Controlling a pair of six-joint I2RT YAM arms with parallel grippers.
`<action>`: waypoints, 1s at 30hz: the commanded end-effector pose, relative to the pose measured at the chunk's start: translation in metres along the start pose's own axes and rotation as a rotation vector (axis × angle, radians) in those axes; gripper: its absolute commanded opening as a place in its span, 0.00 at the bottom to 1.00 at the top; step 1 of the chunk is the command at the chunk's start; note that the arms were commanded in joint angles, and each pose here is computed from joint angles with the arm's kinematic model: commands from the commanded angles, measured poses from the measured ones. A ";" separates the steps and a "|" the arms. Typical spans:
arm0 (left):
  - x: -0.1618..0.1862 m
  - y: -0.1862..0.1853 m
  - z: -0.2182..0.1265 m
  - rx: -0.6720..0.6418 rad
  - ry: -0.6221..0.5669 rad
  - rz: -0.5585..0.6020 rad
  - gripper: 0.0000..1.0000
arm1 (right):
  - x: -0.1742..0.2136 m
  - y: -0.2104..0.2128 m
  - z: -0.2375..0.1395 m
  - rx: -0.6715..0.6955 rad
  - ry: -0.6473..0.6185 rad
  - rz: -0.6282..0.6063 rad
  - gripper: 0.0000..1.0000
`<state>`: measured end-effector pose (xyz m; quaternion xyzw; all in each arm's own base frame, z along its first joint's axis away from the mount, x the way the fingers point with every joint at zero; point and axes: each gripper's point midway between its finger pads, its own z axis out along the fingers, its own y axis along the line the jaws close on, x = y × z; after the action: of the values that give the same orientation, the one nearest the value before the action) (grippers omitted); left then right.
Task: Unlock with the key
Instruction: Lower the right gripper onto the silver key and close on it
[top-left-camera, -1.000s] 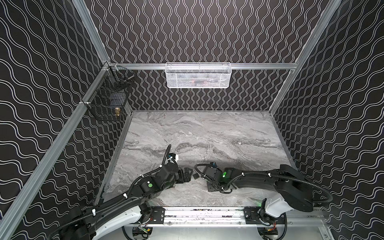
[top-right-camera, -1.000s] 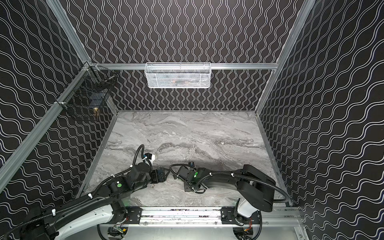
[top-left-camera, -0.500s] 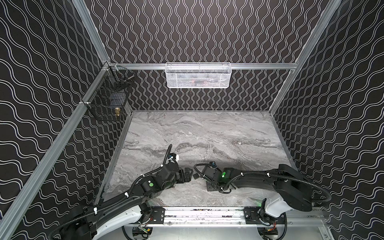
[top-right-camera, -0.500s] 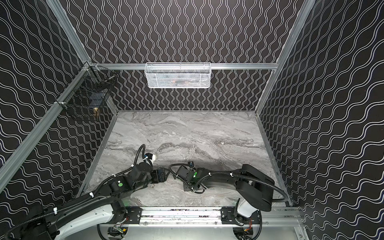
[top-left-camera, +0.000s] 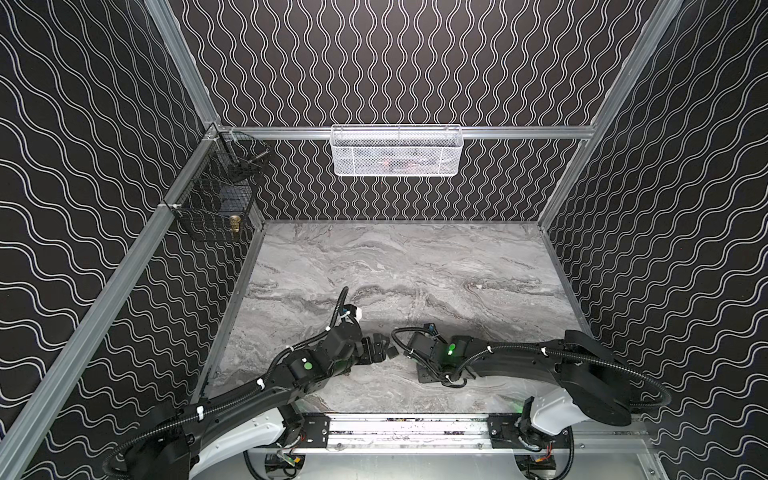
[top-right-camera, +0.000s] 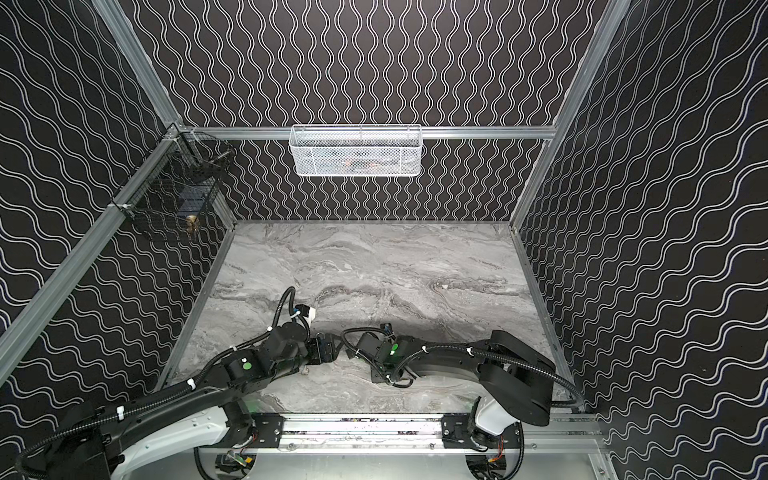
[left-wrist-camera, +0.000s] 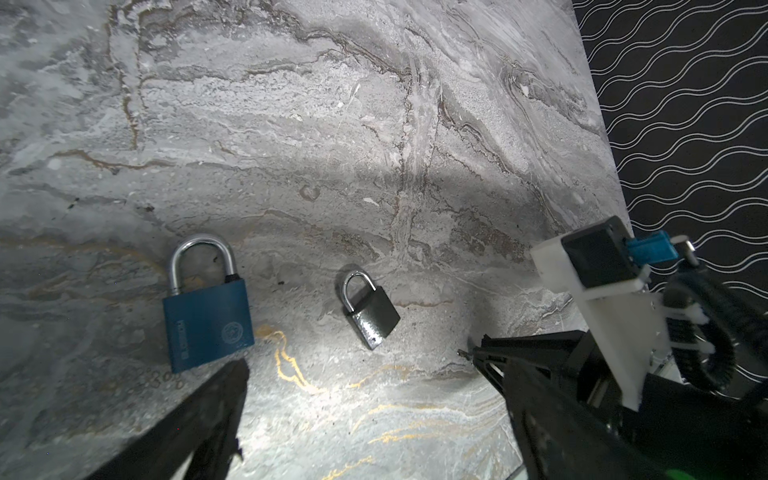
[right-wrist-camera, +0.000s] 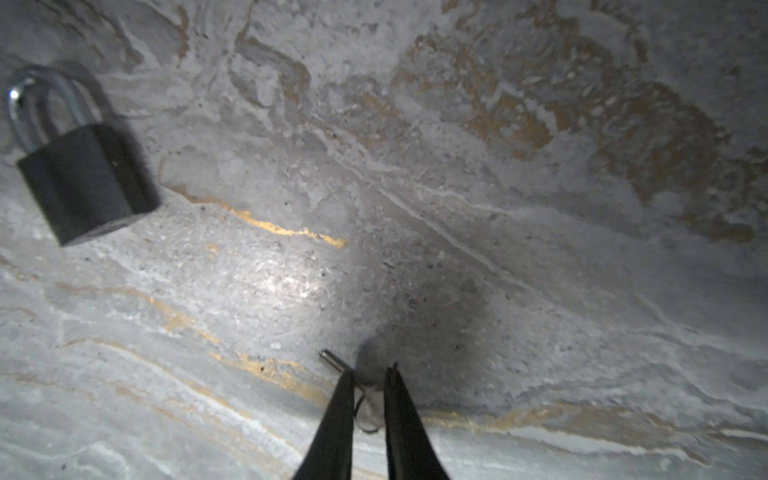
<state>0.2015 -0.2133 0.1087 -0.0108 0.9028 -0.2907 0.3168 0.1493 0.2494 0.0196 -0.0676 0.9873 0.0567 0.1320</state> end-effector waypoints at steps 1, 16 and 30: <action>-0.006 -0.008 0.000 0.029 -0.021 -0.012 0.99 | 0.003 -0.010 -0.002 0.030 0.004 0.021 0.18; -0.005 -0.011 0.004 0.037 -0.008 -0.015 0.99 | 0.009 -0.010 -0.001 0.014 0.027 0.036 0.26; -0.005 -0.015 0.005 0.049 -0.003 -0.010 0.99 | 0.014 -0.012 0.004 0.026 0.050 0.047 0.18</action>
<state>0.2029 -0.2220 0.1074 -0.0069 0.9024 -0.3005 0.3087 0.1413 0.2417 0.0138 -0.0554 0.9902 0.0562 0.1152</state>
